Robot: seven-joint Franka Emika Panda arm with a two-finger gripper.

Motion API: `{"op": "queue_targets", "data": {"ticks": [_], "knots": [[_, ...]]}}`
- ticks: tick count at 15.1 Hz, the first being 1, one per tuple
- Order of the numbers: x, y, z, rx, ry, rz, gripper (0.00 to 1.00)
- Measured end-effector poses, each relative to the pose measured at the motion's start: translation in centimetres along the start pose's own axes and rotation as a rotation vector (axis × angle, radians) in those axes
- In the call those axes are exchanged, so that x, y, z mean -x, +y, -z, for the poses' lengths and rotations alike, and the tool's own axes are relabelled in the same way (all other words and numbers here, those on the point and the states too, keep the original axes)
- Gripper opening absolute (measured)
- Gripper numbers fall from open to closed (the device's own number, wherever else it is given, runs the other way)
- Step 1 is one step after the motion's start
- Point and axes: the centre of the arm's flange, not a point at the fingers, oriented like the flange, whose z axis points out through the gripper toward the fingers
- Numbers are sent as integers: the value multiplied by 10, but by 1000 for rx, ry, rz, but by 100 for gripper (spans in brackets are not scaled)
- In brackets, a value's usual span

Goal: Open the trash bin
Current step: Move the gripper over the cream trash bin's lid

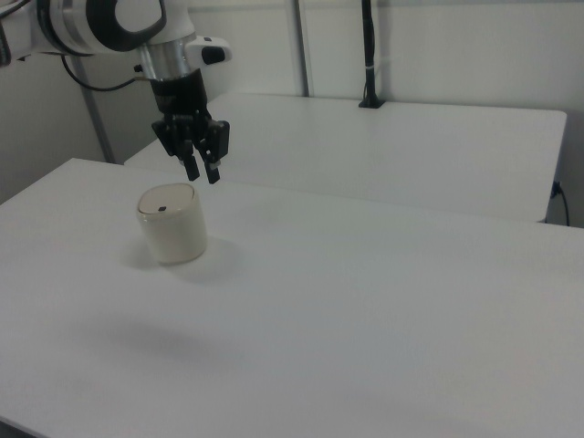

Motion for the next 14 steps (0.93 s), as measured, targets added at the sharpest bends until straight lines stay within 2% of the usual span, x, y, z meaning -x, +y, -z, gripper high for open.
{"op": "queue_targets", "data": {"ticks": [4,8,14], "knots": [[0,-2,-2,0,-4,8,2],[-5,-24,-10,-3,-15,59,1],[-24,-127,-32,-6,26,243,1]]}}
